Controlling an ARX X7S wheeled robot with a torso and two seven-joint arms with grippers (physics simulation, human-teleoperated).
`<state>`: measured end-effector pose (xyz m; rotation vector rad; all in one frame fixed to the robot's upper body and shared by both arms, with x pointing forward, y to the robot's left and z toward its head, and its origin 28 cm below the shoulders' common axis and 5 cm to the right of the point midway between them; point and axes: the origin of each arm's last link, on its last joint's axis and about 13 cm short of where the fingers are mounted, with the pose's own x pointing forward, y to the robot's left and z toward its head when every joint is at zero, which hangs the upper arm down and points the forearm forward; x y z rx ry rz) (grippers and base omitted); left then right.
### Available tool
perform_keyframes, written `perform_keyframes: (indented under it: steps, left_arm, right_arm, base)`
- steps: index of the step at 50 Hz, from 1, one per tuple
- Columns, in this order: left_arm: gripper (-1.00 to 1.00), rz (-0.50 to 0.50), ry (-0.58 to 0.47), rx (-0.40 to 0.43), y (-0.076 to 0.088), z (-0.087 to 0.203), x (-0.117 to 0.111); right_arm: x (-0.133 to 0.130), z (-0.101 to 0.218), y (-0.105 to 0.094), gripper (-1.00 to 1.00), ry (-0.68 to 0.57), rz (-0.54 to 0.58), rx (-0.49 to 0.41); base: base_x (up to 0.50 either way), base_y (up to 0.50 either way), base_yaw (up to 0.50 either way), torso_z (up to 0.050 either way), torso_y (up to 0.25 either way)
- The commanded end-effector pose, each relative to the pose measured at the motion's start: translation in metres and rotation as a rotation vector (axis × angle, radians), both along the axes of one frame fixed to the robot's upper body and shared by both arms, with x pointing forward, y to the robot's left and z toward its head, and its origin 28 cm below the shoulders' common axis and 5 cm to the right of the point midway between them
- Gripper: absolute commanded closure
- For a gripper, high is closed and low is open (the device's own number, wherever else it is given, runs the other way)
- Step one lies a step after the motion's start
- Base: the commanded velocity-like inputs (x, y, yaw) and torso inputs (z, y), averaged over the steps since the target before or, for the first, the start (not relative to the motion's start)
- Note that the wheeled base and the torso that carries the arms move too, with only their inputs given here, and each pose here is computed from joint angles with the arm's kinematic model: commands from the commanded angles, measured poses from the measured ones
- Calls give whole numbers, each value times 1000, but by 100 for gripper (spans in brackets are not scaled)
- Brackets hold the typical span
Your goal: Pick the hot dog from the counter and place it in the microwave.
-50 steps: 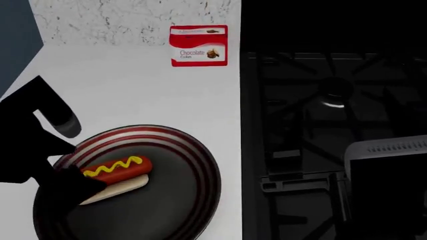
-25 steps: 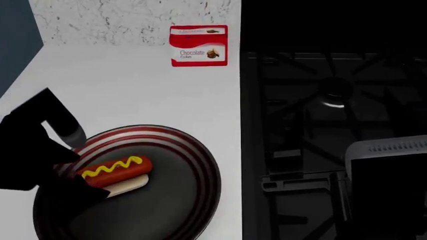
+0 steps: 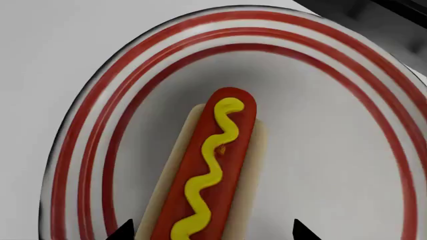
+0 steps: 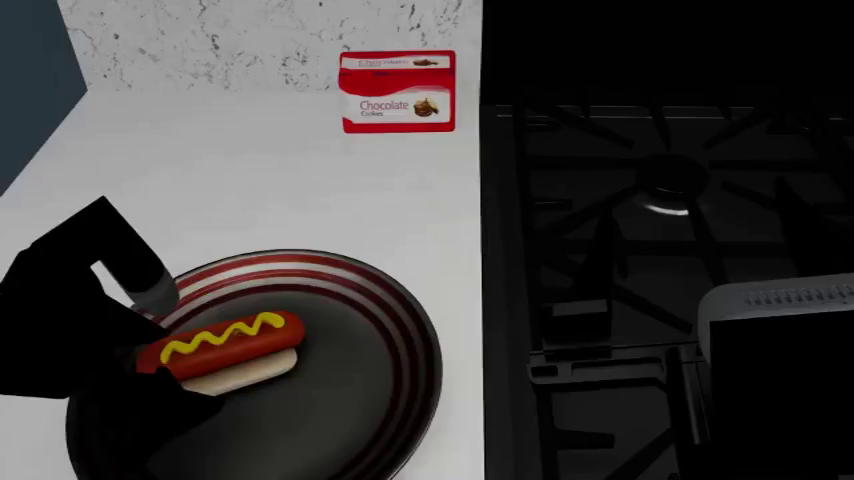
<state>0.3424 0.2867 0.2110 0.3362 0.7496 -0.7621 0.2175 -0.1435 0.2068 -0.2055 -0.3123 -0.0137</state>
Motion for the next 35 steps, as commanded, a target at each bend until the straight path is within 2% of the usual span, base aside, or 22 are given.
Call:
perform_keyframes:
  steps: [1,17,18,35]
  left_arm:
    - [-100,2,15,-3,1,-9,2]
    - [-100,3,10,-9,0,-10,4]
    - [100,2,1,-12,0,-10,4]
    - [100,1,-18,-26,0,-8,5]
  right_arm:
    - [1,-2,0,-100,5,-2,2]
    - [1,-3,0,-100,8,-3,2]
    - [1,-3,0,-100,7,-3,3]
    - [2,-6,0,-100,11,-2,0]
  base:
    - [0,0,0,0,0]
    - [0,0,0,0,0]
    - [0,0,0,0,0]
    - [0,0,-1,0,0]
